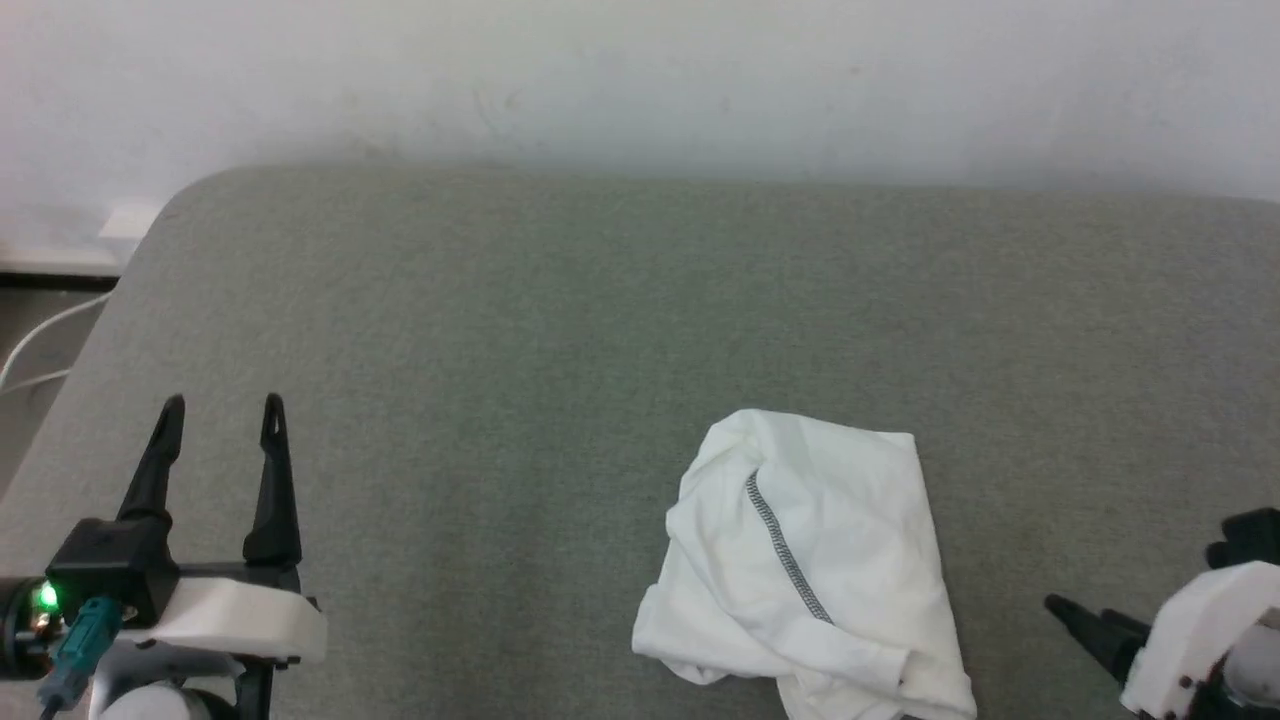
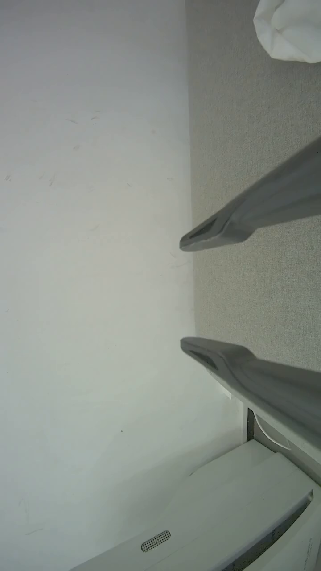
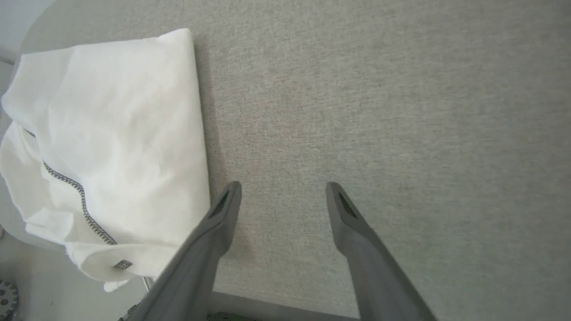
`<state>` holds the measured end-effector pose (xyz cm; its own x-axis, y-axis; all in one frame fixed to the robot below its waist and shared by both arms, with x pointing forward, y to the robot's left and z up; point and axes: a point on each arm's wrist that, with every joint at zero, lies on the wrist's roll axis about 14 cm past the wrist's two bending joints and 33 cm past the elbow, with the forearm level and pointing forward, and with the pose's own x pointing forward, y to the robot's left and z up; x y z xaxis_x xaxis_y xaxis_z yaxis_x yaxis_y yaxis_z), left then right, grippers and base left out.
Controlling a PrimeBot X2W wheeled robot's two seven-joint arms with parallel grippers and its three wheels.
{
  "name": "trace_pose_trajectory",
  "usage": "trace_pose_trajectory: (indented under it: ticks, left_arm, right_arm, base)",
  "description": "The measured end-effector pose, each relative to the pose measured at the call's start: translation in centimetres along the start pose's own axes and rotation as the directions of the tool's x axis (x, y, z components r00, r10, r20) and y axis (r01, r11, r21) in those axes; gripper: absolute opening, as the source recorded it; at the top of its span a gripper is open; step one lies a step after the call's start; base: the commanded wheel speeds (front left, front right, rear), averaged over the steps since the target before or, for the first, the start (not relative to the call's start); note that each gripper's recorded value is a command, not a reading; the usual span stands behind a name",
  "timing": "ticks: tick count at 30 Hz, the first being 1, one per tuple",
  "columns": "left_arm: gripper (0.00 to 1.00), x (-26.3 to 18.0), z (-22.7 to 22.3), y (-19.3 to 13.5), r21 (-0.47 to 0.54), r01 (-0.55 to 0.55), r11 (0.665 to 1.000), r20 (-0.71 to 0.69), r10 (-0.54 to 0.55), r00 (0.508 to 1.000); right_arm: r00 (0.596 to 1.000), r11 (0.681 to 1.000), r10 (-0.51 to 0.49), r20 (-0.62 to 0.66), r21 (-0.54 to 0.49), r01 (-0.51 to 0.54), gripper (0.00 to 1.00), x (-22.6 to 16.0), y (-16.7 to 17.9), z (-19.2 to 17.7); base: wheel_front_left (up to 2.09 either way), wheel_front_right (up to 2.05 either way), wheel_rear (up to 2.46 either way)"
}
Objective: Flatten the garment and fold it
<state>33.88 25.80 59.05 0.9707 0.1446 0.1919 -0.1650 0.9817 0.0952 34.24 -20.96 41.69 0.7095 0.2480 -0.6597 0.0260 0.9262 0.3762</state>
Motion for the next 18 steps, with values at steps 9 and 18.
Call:
trace_pose_trajectory:
  ticks: [9,18]
  left_arm:
    - [1.0,0.7,0.7,0.2,-0.025,-0.003,1.0,0.058,0.005,0.998]
    - [1.0,1.7,2.8,1.2,0.03,-0.022,0.999,0.163,0.017,0.986]
  right_arm:
    - [0.959,0.967,0.195,-0.207,0.205,-0.152,1.0,5.1,6.1,-2.3]
    - [0.89,0.954,0.252,-0.38,0.254,-0.162,1.0,7.8,8.6,-4.6]
  base:
    - [0.0,0.0,0.0]
    - [0.0,0.0,0.0]
